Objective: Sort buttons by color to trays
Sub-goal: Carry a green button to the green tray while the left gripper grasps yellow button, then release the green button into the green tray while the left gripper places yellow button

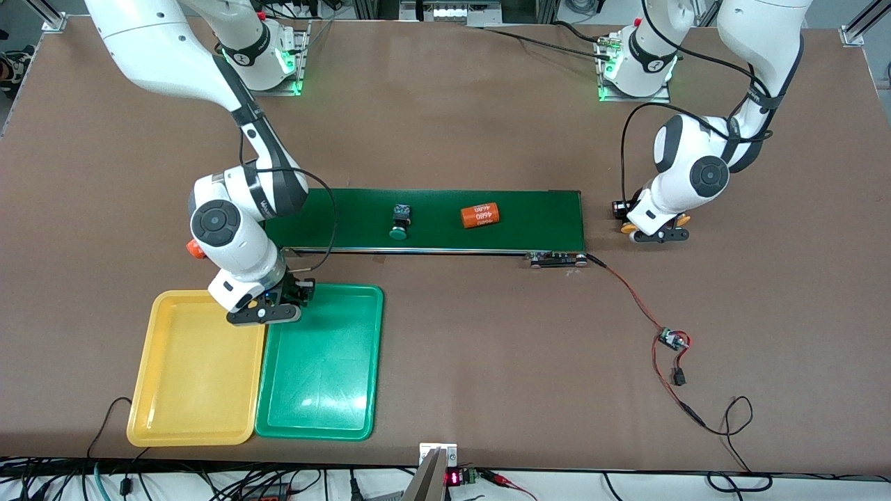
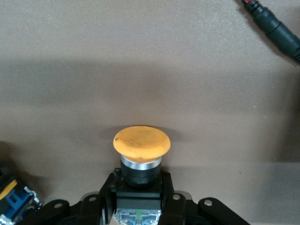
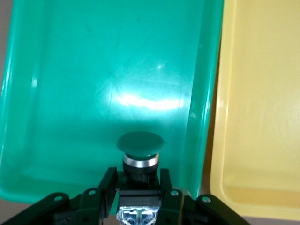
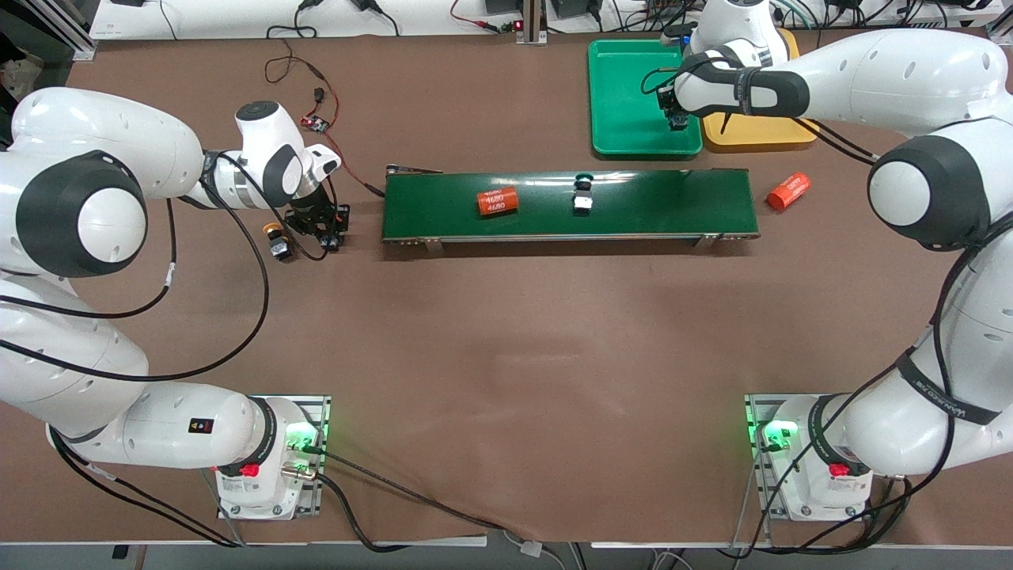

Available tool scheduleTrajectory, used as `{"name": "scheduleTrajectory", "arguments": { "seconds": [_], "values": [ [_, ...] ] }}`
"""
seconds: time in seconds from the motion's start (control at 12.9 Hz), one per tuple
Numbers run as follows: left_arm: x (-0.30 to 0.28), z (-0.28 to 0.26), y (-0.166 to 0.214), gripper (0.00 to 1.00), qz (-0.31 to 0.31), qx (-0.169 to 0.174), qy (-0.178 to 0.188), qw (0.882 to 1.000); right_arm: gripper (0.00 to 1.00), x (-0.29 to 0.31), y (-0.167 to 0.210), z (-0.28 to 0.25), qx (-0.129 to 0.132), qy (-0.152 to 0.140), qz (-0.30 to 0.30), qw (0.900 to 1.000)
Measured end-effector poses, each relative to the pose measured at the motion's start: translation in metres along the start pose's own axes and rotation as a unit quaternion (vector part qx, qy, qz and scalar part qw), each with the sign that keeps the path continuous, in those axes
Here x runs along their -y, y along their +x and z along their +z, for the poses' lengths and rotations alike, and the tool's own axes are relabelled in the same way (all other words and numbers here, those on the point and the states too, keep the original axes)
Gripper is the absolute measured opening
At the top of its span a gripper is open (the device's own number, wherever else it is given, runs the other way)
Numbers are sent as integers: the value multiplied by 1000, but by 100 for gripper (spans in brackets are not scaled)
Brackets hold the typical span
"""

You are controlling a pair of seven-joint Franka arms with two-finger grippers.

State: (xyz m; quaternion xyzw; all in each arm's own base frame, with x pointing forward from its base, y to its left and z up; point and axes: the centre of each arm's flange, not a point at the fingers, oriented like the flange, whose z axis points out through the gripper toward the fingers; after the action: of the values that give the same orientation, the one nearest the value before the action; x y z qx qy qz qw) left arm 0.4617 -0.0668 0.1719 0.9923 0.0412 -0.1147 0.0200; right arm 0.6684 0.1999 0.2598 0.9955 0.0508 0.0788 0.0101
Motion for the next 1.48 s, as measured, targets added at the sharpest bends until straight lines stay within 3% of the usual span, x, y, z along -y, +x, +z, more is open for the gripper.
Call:
{"name": "scheduleTrajectory", "arguments": {
  "seconds": [0.31,0.54,0.86,1.24,1.32,1.48],
  "values": [
    [-16,-62,20,41,11,32,-1,999,42,-10,4,17,5,-6,-4,1000],
    [-72,-119,29,41,41,18,-14,999,42,-20,3,27,8,-10,1,1000],
    [-163,-114,9,41,45,0,-62,997,42,-23,2,38,6,-9,2,1000],
    [-195,-68,6,42,61,2,-70,996,90,-19,3,39,0,-6,-1,1000],
    [-195,-65,7,46,61,4,-70,996,95,-19,4,37,-2,-6,-1,1000],
    [-196,-69,8,66,61,0,-72,996,97,-18,6,23,-1,-6,0,1000]
  ]
}}
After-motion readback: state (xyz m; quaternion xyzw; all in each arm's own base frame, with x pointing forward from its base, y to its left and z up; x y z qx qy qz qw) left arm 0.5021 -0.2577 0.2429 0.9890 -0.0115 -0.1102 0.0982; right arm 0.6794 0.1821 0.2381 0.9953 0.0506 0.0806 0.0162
